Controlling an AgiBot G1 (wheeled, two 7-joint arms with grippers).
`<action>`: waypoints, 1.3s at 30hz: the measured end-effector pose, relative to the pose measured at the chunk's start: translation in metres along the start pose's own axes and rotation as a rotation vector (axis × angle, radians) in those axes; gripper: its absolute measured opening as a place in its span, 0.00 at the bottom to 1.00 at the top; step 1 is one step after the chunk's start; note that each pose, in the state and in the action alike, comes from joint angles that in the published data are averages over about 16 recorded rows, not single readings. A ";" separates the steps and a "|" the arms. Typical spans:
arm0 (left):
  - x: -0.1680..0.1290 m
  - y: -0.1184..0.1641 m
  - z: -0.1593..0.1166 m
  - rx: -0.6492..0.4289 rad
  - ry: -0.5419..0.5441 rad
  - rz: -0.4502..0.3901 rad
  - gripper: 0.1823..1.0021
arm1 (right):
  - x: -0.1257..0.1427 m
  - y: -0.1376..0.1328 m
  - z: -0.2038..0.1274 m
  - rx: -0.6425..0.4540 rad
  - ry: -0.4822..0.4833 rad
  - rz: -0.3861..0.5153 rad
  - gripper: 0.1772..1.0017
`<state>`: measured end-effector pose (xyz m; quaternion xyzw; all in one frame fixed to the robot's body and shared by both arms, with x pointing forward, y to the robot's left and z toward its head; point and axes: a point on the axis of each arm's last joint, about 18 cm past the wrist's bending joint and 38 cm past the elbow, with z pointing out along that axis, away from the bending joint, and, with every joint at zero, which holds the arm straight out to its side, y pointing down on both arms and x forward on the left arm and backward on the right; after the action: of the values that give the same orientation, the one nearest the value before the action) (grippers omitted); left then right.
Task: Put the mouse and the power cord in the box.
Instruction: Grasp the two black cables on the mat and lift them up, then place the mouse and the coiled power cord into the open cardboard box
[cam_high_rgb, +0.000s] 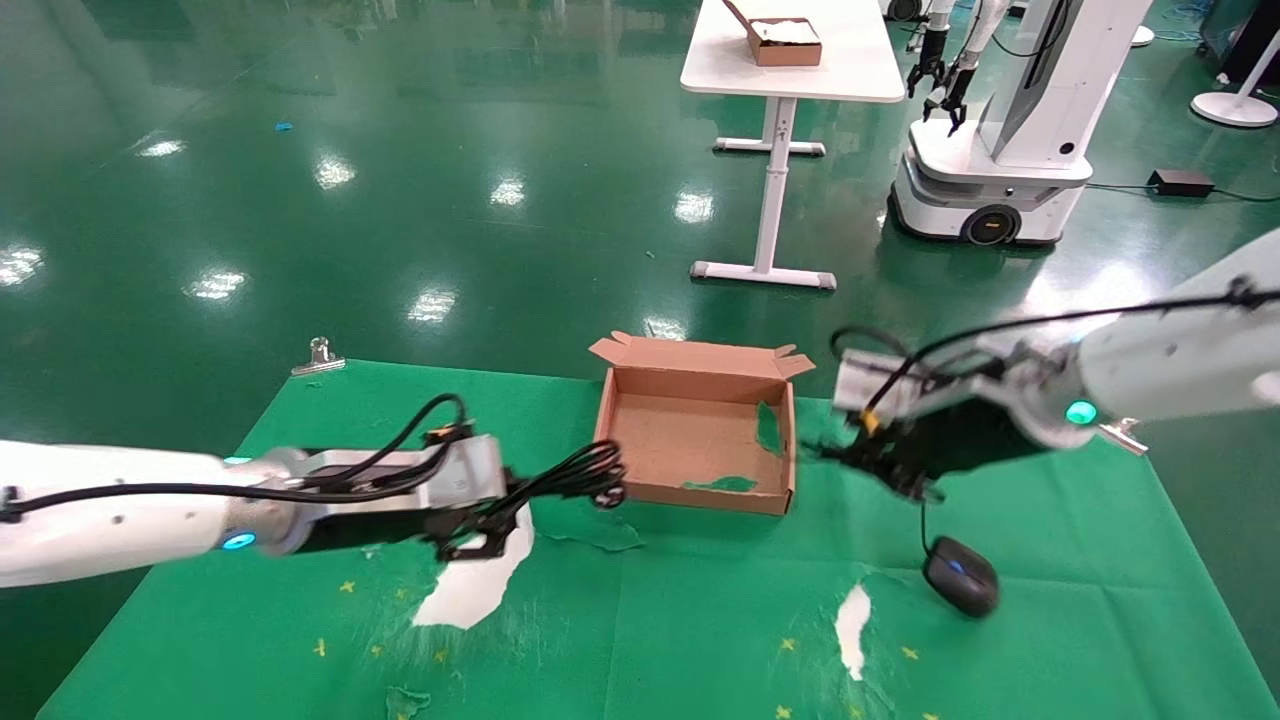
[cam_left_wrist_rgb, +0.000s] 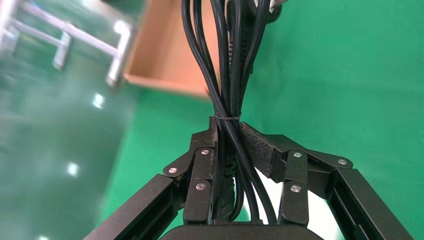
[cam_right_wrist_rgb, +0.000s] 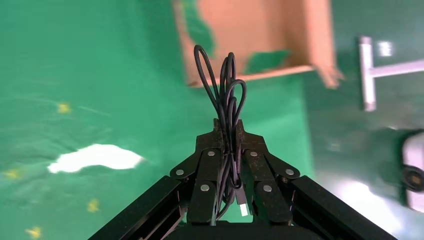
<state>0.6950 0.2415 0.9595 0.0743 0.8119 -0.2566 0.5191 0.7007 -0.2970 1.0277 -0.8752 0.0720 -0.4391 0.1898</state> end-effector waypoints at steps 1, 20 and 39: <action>-0.001 -0.007 0.005 0.013 -0.017 0.021 0.07 | 0.004 0.000 -0.006 -0.002 0.014 -0.005 0.05; -0.004 -0.117 0.106 0.067 -0.447 0.427 0.07 | 0.025 -0.003 -0.083 -0.087 0.137 -0.032 0.05; -0.007 -0.116 0.120 0.046 -0.491 0.444 0.22 | 0.034 -0.030 -0.096 -0.042 0.205 -0.060 0.05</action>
<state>0.7499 0.0841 0.9659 0.1969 0.6203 -0.1660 0.7408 0.6432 -0.3049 1.1170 -0.8312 0.0738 -0.5303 0.1498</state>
